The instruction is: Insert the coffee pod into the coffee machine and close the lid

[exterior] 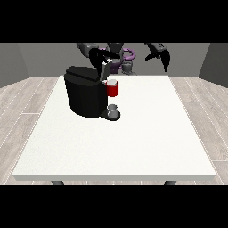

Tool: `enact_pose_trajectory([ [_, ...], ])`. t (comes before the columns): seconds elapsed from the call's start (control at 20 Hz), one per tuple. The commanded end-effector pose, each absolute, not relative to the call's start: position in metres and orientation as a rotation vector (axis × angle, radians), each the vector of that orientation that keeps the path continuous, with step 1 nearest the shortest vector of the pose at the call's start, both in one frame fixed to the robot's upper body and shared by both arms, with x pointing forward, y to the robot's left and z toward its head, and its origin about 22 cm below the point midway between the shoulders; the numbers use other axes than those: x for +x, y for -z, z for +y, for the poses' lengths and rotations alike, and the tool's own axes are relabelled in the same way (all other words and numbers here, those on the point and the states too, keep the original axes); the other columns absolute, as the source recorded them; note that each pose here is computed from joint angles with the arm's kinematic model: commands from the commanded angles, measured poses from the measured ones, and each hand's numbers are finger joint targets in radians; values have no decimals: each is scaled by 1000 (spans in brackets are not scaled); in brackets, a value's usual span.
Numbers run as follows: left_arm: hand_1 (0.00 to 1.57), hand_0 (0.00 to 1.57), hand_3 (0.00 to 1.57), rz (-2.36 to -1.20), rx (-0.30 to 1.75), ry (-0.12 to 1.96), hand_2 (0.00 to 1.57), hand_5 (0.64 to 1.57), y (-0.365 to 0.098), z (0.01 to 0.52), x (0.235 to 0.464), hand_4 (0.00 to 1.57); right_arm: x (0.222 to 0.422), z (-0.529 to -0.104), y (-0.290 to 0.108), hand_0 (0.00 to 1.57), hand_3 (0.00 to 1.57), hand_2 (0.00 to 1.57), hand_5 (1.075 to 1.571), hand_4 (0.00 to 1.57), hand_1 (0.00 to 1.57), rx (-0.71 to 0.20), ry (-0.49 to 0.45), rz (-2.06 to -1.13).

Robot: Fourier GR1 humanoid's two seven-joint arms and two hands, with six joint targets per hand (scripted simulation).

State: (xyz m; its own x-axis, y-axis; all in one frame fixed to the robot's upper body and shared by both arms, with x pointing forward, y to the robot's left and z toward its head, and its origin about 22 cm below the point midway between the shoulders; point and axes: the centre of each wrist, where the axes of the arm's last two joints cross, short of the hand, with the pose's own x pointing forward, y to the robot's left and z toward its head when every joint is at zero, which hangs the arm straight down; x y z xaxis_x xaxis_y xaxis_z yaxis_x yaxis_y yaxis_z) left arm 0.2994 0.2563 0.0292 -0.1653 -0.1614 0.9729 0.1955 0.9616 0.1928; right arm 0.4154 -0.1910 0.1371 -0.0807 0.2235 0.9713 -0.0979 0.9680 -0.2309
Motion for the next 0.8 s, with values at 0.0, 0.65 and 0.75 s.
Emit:
enact_pose_trajectory([
  [0.0,0,0,0,-1748,-40,349,0,1571,-39,246,305,365,416,-156,-161,0,0,0,1571,0,0,-111,-426,-1765],
  [0.65,0,0,0,-1867,-83,372,0,1571,-66,253,324,429,428,-123,-241,0,0,0,1571,102,0,-221,-489,-1915],
  [0.75,0,0,0,-1822,-96,377,0,1571,-46,246,312,399,430,-119,-243,0,0,0,1571,87,0,-234,-494,-1908],
])
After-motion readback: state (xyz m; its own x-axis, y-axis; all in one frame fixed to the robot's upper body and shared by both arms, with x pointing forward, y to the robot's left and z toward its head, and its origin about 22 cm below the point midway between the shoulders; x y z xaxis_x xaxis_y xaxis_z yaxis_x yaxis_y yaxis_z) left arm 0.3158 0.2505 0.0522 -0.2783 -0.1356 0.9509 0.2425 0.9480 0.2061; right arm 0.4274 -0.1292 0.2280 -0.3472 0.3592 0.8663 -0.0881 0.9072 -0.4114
